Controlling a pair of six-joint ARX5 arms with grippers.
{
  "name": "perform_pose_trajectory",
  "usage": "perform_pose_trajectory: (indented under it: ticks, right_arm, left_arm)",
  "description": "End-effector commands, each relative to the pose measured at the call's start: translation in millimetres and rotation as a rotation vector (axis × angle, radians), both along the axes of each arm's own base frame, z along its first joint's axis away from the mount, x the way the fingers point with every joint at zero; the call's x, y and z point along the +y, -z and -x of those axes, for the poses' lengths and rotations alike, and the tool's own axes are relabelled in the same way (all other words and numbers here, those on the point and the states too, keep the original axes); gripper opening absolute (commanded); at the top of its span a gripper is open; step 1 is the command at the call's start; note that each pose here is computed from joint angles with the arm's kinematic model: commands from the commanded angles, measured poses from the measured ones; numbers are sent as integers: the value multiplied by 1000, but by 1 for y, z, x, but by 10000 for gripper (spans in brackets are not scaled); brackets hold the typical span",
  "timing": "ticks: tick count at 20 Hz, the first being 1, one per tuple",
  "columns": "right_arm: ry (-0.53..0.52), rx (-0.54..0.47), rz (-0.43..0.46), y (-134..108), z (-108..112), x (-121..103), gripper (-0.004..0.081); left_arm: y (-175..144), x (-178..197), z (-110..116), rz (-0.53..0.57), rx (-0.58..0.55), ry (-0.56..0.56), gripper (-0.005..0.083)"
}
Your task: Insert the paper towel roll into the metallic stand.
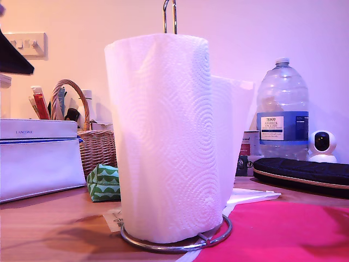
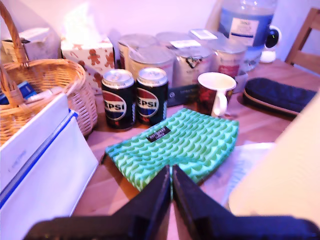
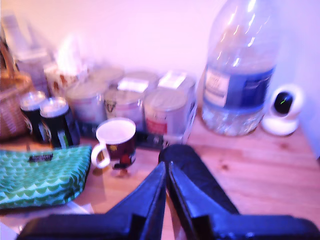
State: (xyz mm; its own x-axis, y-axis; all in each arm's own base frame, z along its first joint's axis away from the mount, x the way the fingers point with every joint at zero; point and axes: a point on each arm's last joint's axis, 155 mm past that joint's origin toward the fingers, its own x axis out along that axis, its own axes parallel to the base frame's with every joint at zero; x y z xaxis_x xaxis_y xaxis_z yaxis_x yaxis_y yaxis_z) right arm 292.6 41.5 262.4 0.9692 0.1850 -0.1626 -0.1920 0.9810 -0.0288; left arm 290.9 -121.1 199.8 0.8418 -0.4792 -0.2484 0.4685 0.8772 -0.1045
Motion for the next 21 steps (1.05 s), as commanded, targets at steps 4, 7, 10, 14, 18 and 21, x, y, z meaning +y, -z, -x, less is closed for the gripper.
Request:
perform_pose_trajectory:
  ticks: [4, 7, 10, 14, 18, 21]
  right_arm:
    - [28, 37, 0, 32, 27, -7, -11]
    - [59, 19, 0, 31, 45, -14, -11]
    - [60, 89, -33, 48, 61, -13, -10]
    - [63, 223, -19, 80, 72, -14, -10]
    - [63, 220, -19, 79, 72, -14, -10]
    - [63, 220, -19, 79, 72, -14, -10]
  left_arm:
    - [-2, 0, 22, 14, -14, -1, -24]
    - [4, -1, 39, 30, 10, 9, -24]
    - [-3, -3, 52, 92, 20, 19, -24]
    - [7, 0, 60, 87, 65, 13, -24]
    - [22, 1, 65, 66, 127, 10, -24]
    - [35, 3, 69, 48, 182, 7, -24]
